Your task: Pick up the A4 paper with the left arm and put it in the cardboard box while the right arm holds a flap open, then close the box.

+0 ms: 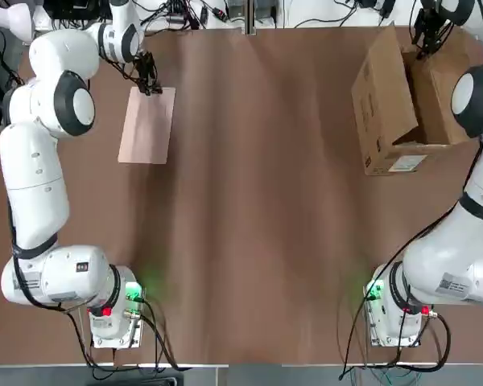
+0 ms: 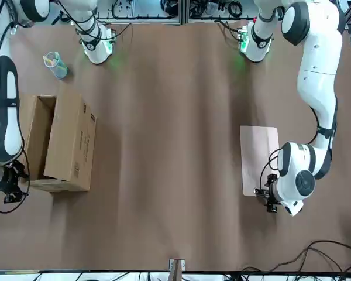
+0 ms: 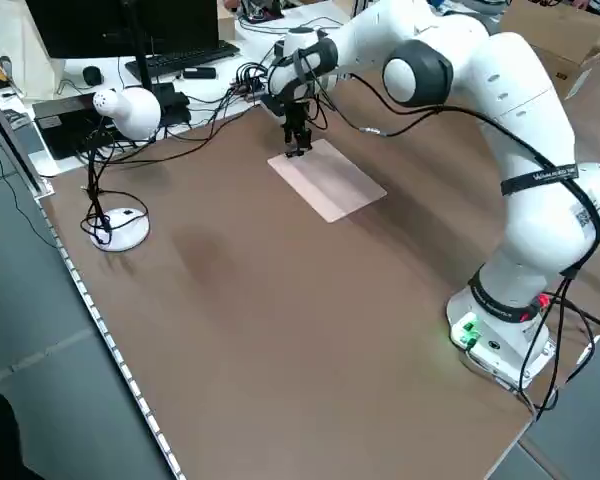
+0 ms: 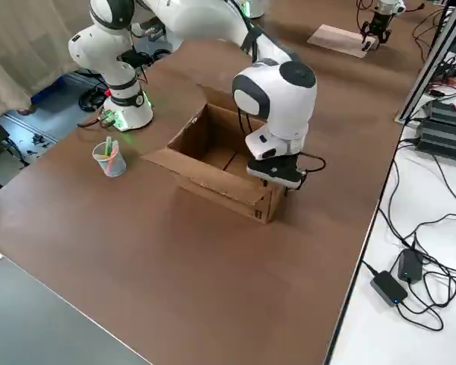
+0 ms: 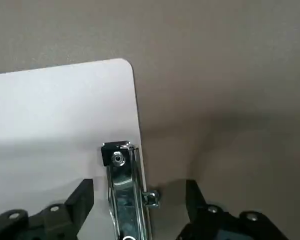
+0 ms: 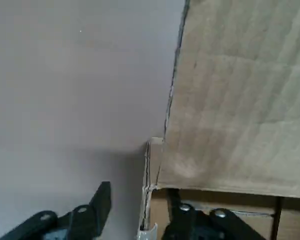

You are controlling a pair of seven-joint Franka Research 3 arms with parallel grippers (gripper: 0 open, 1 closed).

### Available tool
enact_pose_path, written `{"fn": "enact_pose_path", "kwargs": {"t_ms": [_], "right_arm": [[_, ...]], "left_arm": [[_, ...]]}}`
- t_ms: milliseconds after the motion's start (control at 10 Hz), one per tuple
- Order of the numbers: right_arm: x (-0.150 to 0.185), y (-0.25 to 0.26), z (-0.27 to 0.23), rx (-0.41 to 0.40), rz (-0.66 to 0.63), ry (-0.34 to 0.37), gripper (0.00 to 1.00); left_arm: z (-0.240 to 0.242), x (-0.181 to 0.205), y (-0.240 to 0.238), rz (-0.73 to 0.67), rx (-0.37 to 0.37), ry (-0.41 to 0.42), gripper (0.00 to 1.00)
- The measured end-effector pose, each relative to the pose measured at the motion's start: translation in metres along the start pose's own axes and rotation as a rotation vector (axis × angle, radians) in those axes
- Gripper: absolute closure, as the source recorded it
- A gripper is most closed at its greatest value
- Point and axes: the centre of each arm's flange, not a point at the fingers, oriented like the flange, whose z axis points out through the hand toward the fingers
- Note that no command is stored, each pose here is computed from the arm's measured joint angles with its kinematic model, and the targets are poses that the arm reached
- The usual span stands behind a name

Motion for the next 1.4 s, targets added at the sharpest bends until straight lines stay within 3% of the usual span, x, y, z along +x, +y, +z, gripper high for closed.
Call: {"fn": "enact_pose_path", "kwargs": {"t_ms": [200,300,800,1000,1200,1400], "right_arm": [[0.0,0.0,0.0,0.0,0.011,-0.002,0.87],[0.0,0.0,0.0,0.001,0.028,-0.003,0.96],[-0.019,-0.005,-0.006,-0.012,0.002,-0.018,0.96],[-0.07,-0.015,-0.033,-0.029,-0.067,-0.031,0.96],[-0.135,-0.023,-0.074,-0.004,-0.084,-0.036,0.96],[-0.197,-0.025,-0.094,-0.007,-0.02,-0.049,0.96]], "left_arm": [[0.0,0.0,0.0,0.0,0.0,0.0,0.2],[0.0,0.0,0.0,0.0,0.0,0.0,0.21],[0.001,-0.009,0.001,0.01,0.001,-0.006,0.3],[0.001,-0.014,0.001,0.016,0.001,-0.006,0.41],[-0.004,-0.014,0.003,0.008,-0.008,-0.007,0.68],[-0.004,-0.014,0.003,0.005,-0.008,-0.007,0.7]]}}
